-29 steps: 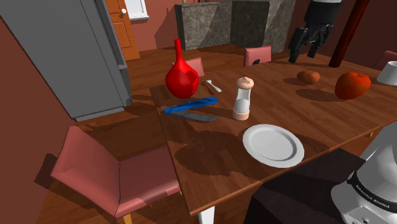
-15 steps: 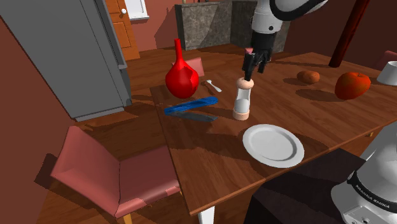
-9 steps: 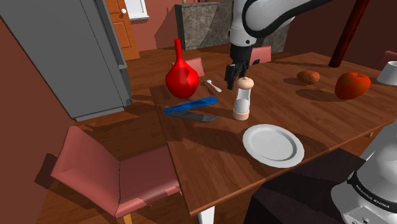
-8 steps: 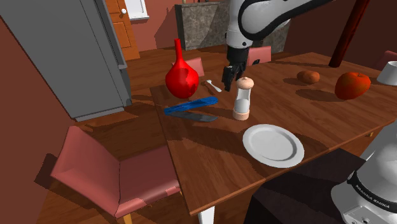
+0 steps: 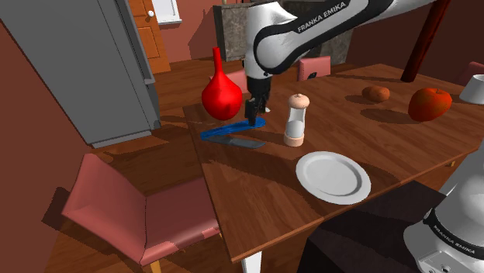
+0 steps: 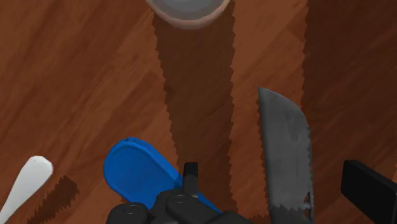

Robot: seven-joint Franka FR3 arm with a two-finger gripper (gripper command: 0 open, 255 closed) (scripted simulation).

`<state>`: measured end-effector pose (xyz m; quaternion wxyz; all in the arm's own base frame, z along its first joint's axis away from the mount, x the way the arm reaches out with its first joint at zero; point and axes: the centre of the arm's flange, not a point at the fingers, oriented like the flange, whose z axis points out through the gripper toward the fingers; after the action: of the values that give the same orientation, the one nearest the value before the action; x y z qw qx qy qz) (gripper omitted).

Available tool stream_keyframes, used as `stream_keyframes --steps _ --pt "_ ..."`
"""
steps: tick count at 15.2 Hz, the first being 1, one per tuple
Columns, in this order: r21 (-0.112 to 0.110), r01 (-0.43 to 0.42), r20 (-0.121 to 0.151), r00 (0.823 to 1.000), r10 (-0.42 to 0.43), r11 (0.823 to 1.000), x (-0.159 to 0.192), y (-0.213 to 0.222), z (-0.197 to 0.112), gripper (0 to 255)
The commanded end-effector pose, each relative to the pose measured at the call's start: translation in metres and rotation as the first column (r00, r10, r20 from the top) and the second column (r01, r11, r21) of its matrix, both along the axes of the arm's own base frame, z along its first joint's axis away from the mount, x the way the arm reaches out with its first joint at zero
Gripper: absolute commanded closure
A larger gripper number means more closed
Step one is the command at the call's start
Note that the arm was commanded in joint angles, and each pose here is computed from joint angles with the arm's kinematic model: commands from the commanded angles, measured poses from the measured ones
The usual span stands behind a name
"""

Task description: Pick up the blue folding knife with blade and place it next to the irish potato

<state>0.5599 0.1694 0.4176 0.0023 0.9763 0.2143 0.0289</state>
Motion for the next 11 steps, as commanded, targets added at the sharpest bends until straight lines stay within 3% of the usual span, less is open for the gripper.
stream_keyframes --steps 1,6,11 --pt "-0.001 -0.048 -0.002 0.999 0.048 0.999 0.014 0.02 -0.014 0" --pt "-0.006 -0.164 -0.008 0.986 0.164 0.986 0.04 0.071 -0.047 0" --pt "-0.006 -0.172 -0.009 0.985 0.172 0.985 0.042 0.075 -0.07 0"
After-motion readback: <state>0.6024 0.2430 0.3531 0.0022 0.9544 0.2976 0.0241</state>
